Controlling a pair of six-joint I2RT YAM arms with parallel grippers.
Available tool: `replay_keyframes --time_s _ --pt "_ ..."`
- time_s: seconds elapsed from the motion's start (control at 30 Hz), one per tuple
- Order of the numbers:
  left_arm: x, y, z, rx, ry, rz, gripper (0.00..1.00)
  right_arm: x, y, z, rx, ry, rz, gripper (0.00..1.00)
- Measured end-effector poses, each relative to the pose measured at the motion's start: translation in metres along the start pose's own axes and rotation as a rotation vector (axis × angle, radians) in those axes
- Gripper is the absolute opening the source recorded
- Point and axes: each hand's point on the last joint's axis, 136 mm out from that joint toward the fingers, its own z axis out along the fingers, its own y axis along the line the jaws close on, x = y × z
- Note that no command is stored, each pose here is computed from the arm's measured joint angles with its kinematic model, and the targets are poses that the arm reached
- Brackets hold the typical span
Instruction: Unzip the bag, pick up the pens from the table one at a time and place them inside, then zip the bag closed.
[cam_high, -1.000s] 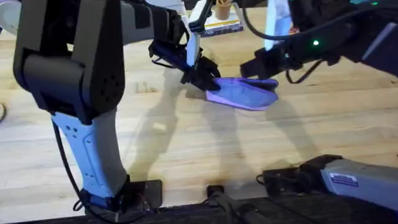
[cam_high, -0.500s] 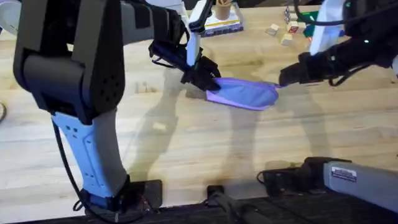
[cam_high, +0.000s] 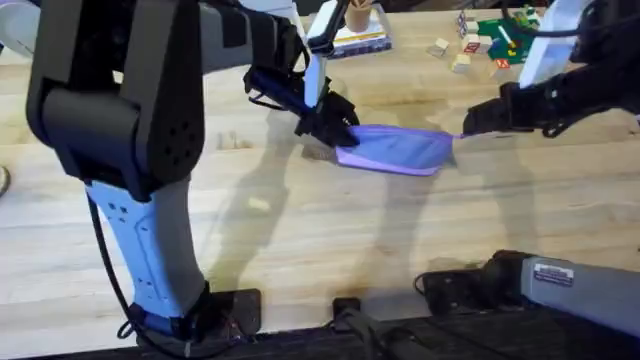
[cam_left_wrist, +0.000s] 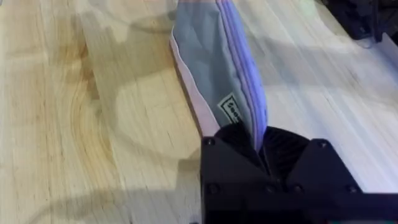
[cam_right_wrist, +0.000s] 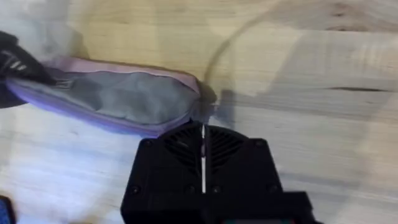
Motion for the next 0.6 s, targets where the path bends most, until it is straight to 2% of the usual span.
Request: replay_keyframes --time_s 0.3,0.6 --pt "0.000 0.000 0.000 0.000 0.003 -0.001 0.043 0.023 -0.014 0.040 -0.003 0.077 0.043 0.031" --pt "0.001 0.000 0.000 0.000 0.003 -0.001 0.043 0.021 -0.015 0.037 0.005 0.064 0.045 0.031"
